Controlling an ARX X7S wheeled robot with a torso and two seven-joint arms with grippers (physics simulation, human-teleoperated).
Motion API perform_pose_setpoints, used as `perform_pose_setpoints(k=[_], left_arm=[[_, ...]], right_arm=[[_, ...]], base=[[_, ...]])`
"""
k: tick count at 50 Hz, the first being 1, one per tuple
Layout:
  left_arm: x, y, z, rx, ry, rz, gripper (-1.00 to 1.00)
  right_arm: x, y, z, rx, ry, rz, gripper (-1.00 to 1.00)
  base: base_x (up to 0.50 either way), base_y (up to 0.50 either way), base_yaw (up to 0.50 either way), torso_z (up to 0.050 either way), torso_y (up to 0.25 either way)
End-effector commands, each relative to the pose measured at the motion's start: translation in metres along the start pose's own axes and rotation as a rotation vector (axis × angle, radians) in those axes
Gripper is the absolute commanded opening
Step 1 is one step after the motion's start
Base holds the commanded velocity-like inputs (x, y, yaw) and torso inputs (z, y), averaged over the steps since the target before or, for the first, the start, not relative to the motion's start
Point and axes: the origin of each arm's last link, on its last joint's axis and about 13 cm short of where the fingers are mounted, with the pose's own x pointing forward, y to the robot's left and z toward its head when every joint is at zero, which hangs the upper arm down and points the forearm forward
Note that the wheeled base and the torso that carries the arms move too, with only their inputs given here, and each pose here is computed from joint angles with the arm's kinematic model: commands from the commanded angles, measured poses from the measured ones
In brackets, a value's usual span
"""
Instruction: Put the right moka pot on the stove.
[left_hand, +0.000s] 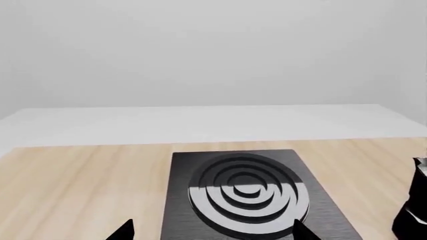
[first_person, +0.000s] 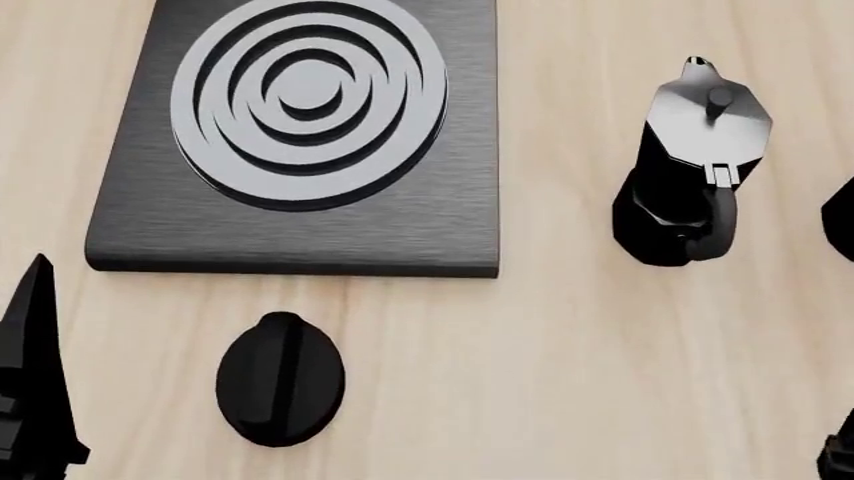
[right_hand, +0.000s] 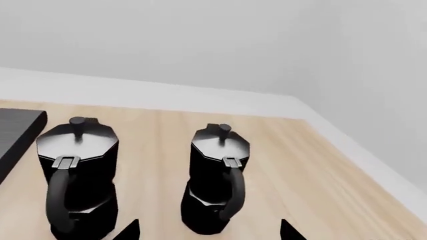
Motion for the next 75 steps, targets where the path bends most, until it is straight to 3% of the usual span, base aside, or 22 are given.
perform_pose_setpoints(k=[1,3,5,12,15,17,21,28,32,50,75], left_arm=[[-0.001,0.0,0.0,-0.001,0.0,-0.007,1.0],[-0.001,-0.001,0.0,0.001,-0.001,-0.007,1.0],[-0.001,0.0,0.0,-0.001,-0.003,-0.004,1.0],[-0.001,-0.001,0.001,-0.002,-0.006,-0.007,1.0],[-0.001,0.0,0.002,-0.002,-0.007,-0.007,1.0],[-0.001,0.0,0.001,-0.002,-0.006,-0.007,1.0],[-0.001,-0.001,0.001,-0.001,-0.006,-0.01,1.0],[-0.002,-0.001,0.001,-0.004,-0.006,-0.015,1.0],[-0.002,-0.001,0.002,-0.005,-0.005,-0.015,1.0],[-0.001,-0.001,0.001,-0.007,-0.001,-0.012,1.0],[0.001,0.0,0.001,-0.005,0.002,-0.007,1.0]], right_arm=[[0.01,-0.019,0.008,0.028,0.011,-0.028,1.0],[0.012,-0.023,0.009,0.101,0.019,-0.009,1.0],[0.014,-0.026,0.009,0.072,0.022,-0.012,1.0],[0.022,-0.031,0.012,0.09,0.032,-0.003,1.0],[0.028,-0.034,0.014,0.118,0.045,0.005,1.0],[0.028,-0.034,0.004,0.188,0.053,0.017,1.0],[0.037,-0.038,0.014,0.184,0.065,0.02,1.0],[0.041,-0.037,0.002,0.194,0.081,0.043,1.0],[0.051,-0.041,0.011,0.239,0.112,0.061,1.0],[0.072,-0.048,-0.007,0.206,0.151,0.025,1.0],[0.125,-0.035,-0.006,0.146,0.2,0.042,1.0]], base=[[0.0,0.0,0.0,0.0,0.0],[0.0,0.0,0.0,0.0,0.0],[0.0,0.0,0.0,0.0,0.0],[0.0,0.0,0.0,0.0,0.0],[0.0,0.0,0.0,0.0,0.0],[0.0,0.0,0.0,0.0,0.0],[0.0,0.0,0.0,0.0,0.0],[0.0,0.0,0.0,0.0,0.0],[0.0,0.0,0.0,0.0,0.0],[0.0,0.0,0.0,0.0,0.0],[0.0,0.0,0.0,0.0,0.0]])
